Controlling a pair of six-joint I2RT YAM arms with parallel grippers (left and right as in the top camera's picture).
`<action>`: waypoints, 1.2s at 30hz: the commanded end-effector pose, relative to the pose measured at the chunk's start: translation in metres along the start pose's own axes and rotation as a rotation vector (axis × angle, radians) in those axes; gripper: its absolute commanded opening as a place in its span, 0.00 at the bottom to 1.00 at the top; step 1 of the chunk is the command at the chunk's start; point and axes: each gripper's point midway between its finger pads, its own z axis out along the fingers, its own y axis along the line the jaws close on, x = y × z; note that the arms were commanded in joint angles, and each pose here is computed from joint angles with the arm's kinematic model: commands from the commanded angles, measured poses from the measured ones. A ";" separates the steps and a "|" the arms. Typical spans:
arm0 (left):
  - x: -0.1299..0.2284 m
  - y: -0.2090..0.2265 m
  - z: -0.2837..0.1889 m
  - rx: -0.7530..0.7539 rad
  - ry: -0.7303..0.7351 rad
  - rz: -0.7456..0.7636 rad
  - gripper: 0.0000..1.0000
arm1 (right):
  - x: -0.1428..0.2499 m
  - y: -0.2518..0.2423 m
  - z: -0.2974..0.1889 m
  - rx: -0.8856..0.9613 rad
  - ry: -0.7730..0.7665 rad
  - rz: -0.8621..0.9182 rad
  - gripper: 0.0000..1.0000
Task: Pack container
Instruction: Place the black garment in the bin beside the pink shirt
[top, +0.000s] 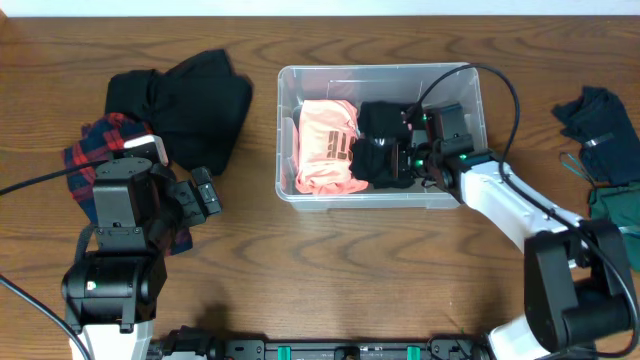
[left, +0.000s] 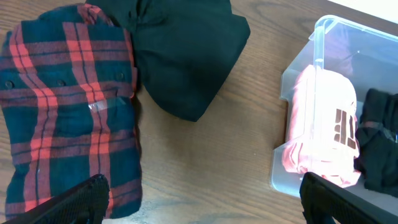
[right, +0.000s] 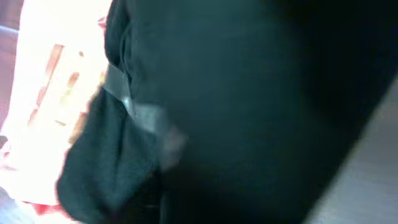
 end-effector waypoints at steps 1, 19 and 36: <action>-0.006 -0.002 -0.004 0.005 -0.016 0.017 0.98 | -0.009 0.009 -0.010 -0.016 -0.018 0.008 0.99; -0.006 -0.002 -0.004 0.005 -0.017 0.017 0.98 | -0.046 -0.160 -0.253 0.625 -0.293 0.414 0.99; -0.007 -0.002 -0.002 0.005 -0.018 0.017 0.98 | 0.140 -0.313 -0.275 1.091 0.152 0.830 0.99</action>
